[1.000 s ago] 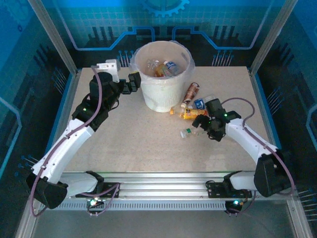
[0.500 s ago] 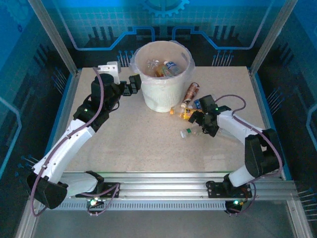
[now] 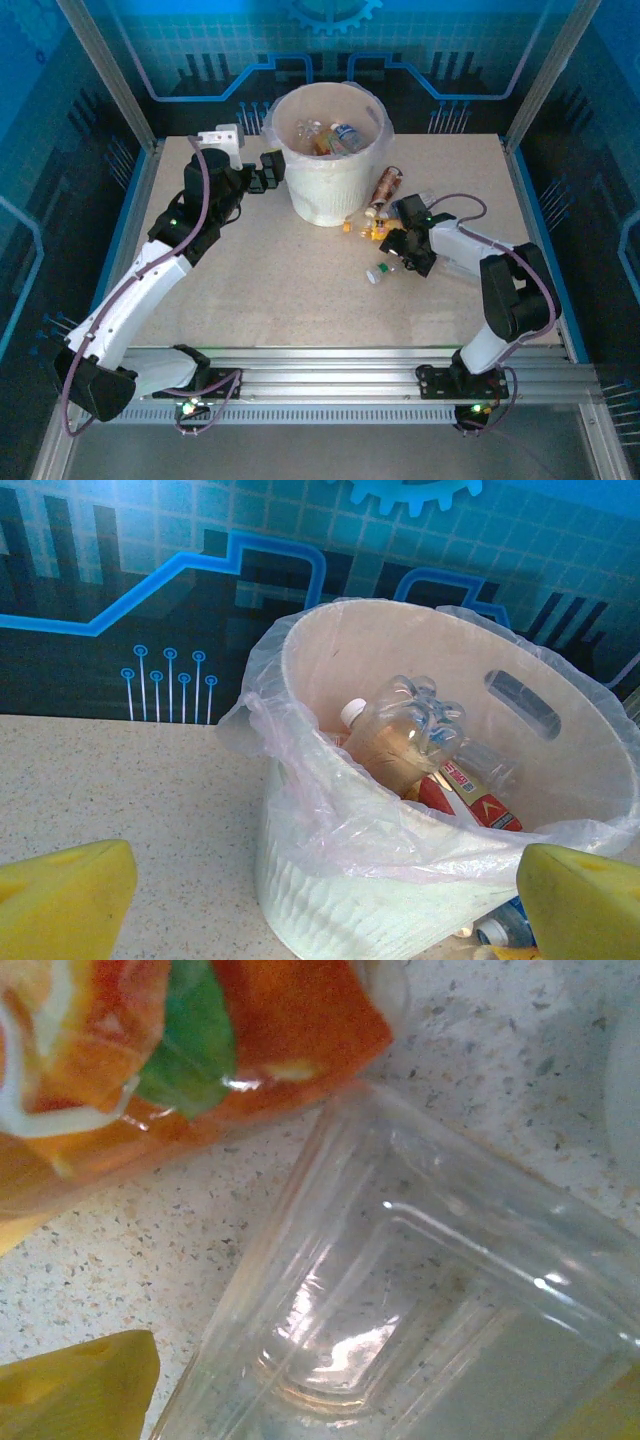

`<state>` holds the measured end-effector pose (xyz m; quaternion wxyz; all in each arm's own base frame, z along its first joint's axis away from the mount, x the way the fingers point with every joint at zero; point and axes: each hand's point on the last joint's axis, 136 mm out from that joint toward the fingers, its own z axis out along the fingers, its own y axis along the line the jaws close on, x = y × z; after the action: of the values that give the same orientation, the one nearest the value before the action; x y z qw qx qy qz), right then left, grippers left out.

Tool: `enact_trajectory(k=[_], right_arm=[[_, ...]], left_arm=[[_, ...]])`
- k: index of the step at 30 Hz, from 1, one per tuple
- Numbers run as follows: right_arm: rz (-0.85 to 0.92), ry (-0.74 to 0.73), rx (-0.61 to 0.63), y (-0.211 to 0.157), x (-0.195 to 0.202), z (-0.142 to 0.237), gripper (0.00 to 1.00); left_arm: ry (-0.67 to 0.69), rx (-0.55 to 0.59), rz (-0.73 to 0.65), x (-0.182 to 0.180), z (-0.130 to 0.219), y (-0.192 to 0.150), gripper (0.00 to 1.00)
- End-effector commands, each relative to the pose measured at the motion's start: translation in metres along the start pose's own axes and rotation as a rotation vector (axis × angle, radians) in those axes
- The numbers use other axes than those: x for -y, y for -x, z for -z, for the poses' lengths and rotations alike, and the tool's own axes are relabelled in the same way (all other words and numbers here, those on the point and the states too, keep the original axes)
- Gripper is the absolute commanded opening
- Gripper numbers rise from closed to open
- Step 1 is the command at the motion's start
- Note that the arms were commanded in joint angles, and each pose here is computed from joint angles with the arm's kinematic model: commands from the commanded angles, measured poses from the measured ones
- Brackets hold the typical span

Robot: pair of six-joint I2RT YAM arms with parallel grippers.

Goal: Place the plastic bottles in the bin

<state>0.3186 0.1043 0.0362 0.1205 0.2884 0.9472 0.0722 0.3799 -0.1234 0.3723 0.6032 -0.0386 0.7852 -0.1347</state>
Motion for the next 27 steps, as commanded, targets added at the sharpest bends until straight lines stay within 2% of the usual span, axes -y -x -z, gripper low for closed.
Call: enact_trajectory(k=[1, 8, 14, 16, 22, 27], right_arm=[[0.028, -0.014, -0.012, -0.01, 0.0, -0.006, 0.86], [0.053, -0.038, -0.042, -0.024, 0.006, -0.013, 0.75], [0.069, -0.061, -0.043, -0.032, 0.015, -0.008, 0.58], [0.074, -0.061, -0.033, -0.033, 0.018, -0.002, 0.55], [0.101, -0.043, 0.024, -0.033, 0.022, 0.033, 0.49], [0.164, 0.014, 0.123, -0.025, 0.012, 0.083, 0.46]], left_arm=[[-0.008, 0.028, 0.021, 0.001, 0.005, 0.006, 0.99], [0.009, 0.025, 0.017, -0.002, 0.004, 0.005, 0.99], [0.022, 0.028, 0.023, -0.005, 0.005, 0.006, 0.99], [0.023, 0.031, 0.027, -0.005, 0.006, 0.007, 0.99], [0.038, 0.033, 0.041, -0.008, 0.005, 0.007, 0.99], [0.045, 0.034, 0.057, -0.009, 0.006, 0.007, 0.99]])
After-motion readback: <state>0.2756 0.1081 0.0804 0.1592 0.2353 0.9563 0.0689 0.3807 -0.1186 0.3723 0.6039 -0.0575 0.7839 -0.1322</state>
